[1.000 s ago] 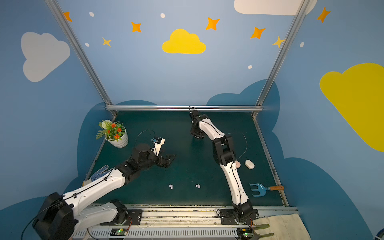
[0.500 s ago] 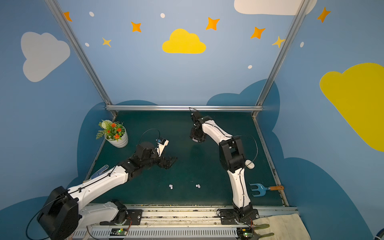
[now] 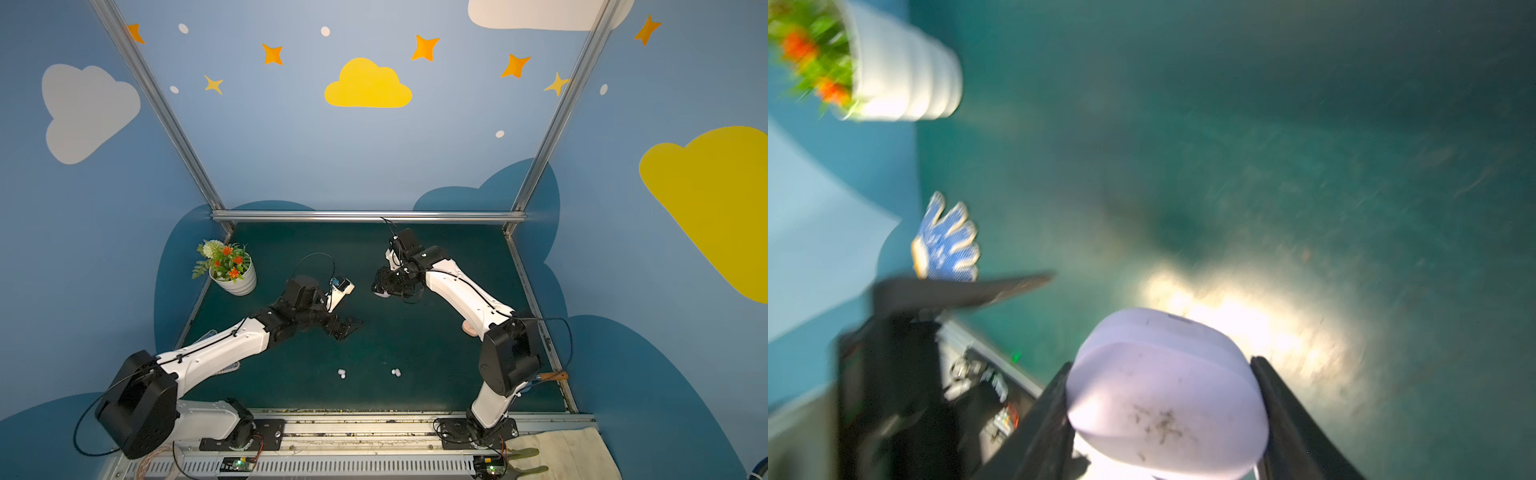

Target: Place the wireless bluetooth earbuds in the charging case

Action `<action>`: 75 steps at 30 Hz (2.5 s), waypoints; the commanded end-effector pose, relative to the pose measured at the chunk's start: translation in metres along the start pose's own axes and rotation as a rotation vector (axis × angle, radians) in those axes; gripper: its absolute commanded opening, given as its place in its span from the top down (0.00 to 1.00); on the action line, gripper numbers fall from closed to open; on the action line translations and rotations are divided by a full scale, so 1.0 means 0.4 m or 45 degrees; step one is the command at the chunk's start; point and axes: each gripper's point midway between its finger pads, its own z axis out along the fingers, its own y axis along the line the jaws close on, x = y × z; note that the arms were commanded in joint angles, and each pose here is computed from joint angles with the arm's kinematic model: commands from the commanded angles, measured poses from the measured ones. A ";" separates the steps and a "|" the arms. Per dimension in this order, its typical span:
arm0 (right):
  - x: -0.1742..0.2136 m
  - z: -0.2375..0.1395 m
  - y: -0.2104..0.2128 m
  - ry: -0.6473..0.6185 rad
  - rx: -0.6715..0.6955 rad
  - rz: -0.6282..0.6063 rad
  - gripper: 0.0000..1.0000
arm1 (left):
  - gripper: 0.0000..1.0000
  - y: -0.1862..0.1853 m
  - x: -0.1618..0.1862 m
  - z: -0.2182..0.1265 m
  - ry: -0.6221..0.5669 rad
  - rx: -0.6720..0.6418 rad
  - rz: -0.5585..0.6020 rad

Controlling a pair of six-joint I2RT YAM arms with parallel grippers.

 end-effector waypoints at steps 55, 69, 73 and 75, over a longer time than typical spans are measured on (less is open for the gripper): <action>0.150 -0.124 0.090 0.102 -0.324 -0.020 0.52 | 0.53 -0.265 -0.142 0.007 -0.279 0.612 0.407; 0.145 -0.132 0.102 0.098 -0.354 -0.009 0.52 | 0.65 -0.269 -0.149 0.000 -0.292 0.610 0.414; 0.145 -0.136 0.104 0.092 -0.358 -0.013 0.41 | 0.68 -0.266 -0.149 0.002 -0.294 0.605 0.403; 0.144 -0.141 0.102 0.081 -0.354 -0.016 0.34 | 0.69 -0.265 -0.149 0.002 -0.295 0.600 0.398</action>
